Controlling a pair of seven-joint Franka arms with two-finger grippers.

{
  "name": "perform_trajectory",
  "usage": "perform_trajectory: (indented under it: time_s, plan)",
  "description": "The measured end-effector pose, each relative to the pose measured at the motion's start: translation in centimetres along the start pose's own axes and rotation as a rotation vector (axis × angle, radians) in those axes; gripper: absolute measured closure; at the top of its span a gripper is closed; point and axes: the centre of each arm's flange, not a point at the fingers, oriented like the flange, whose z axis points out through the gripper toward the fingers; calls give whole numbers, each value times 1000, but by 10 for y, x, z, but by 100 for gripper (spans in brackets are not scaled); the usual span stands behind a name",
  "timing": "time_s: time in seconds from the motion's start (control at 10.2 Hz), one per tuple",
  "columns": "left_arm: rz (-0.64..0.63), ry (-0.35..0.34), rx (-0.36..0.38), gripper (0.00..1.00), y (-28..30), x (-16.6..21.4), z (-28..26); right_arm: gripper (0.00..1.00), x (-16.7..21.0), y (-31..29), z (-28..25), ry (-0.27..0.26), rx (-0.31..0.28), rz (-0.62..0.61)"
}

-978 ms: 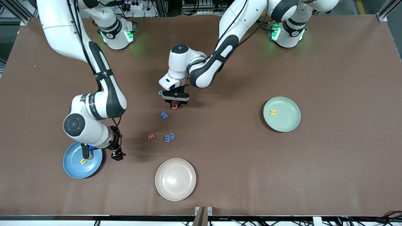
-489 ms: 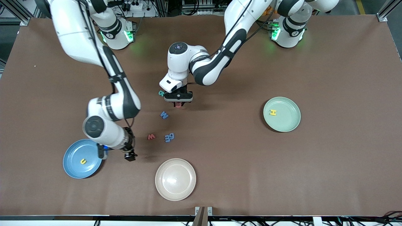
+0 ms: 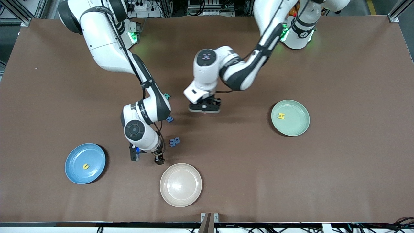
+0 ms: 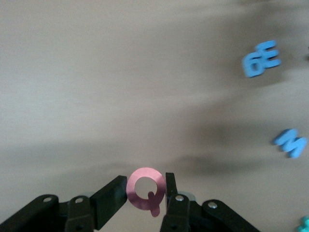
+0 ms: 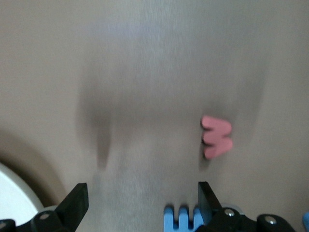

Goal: Sort upper and lower case letters into plates
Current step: 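Place the Q on the green plate while the right gripper reaches letters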

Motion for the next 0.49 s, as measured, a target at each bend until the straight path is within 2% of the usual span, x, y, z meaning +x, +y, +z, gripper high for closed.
perform_trajectory:
  time_s: [0.49]
  plan:
    - [239, -126, 89, 62, -166, -2, -26, 0, -30, 12, 10, -25, -28, -27]
